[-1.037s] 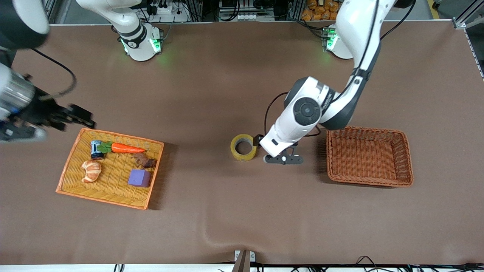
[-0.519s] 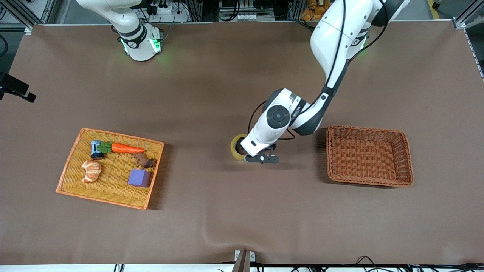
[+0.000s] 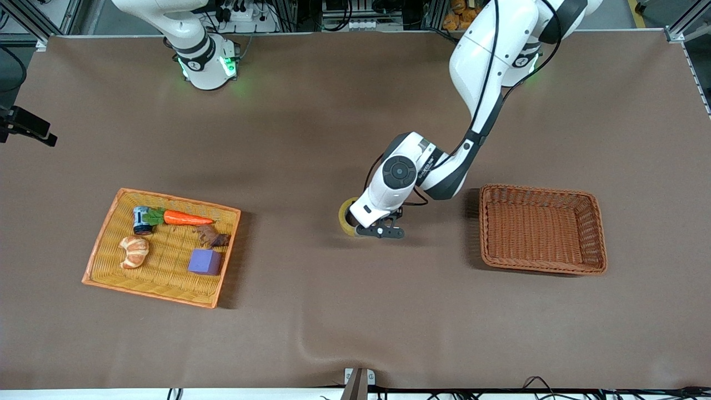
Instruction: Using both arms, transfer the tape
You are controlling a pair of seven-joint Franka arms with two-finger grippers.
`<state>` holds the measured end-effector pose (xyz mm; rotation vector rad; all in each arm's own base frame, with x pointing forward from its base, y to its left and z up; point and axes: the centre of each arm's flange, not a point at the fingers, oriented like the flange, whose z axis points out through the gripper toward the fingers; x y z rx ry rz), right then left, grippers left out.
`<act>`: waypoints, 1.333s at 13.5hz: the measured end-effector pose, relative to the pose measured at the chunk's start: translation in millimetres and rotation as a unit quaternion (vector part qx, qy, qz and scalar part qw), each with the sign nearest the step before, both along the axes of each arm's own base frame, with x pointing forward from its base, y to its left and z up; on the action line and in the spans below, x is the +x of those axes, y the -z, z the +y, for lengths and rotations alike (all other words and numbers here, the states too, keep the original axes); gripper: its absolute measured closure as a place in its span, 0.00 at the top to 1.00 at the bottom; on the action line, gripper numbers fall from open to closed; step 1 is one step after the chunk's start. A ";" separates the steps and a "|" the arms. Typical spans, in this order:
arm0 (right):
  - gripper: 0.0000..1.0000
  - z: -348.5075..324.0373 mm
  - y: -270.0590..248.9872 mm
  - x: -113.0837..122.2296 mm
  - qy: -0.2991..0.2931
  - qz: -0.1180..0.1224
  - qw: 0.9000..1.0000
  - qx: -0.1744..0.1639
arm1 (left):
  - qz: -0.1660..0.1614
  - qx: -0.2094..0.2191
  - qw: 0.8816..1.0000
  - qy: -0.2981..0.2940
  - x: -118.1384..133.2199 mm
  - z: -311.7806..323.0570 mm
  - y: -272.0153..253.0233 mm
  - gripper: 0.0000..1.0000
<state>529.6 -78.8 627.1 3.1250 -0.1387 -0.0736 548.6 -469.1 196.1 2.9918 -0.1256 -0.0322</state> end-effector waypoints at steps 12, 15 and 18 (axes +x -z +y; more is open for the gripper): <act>1.00 8.1 3.2 -0.9 -0.006 0.009 1.000 0.008 | 0.004 0.048 0.999 -0.011 61.8 118.7 -163.9 0.22; 1.00 7.9 3.7 -1.0 -0.006 0.010 1.000 0.008 | -0.001 0.054 0.998 -0.012 74.8 232.7 -210.9 0.22; 1.00 10.4 3.8 -0.7 -0.008 0.010 1.000 0.008 | 0.025 0.061 0.998 0.001 78.1 337.3 -188.5 0.22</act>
